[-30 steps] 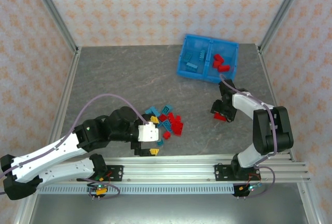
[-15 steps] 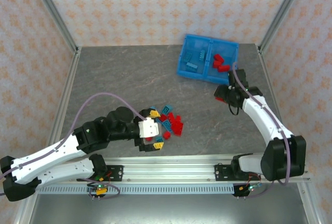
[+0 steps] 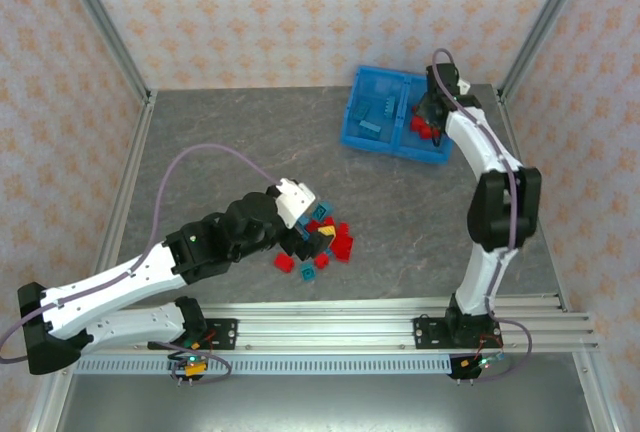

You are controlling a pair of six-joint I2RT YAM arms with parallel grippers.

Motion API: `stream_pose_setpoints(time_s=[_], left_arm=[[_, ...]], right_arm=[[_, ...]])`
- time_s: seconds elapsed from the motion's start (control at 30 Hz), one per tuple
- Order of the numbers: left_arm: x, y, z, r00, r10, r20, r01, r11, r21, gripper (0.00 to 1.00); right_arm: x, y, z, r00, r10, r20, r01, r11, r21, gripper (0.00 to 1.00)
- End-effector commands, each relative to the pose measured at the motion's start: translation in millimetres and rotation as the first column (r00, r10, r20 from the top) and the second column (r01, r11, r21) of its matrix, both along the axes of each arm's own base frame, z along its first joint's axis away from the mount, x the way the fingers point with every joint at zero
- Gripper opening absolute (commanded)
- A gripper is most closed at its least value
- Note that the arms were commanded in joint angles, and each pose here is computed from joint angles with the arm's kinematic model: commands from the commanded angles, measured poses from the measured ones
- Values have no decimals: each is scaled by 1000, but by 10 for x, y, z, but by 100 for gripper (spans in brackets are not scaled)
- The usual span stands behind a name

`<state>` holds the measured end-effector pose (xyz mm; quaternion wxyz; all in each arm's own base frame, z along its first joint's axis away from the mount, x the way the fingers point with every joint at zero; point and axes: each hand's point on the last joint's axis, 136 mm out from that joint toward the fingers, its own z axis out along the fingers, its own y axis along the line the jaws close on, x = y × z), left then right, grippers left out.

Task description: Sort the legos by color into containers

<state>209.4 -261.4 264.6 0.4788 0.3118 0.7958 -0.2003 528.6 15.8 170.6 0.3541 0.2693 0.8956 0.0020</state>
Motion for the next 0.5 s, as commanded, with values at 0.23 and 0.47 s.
stream_pose_setpoints(time_s=[0.23,0.47], left_arm=[[170,436,-230,927,352,-126,-358,934,-23,100],[372,557,-584,831,500,-243,-490,865,105,100]], right_arm=[[187,-66,-22,999,0,-46,-3,998,-62,84],[-81,20,242,999,42,-11,-42,999,1,84]])
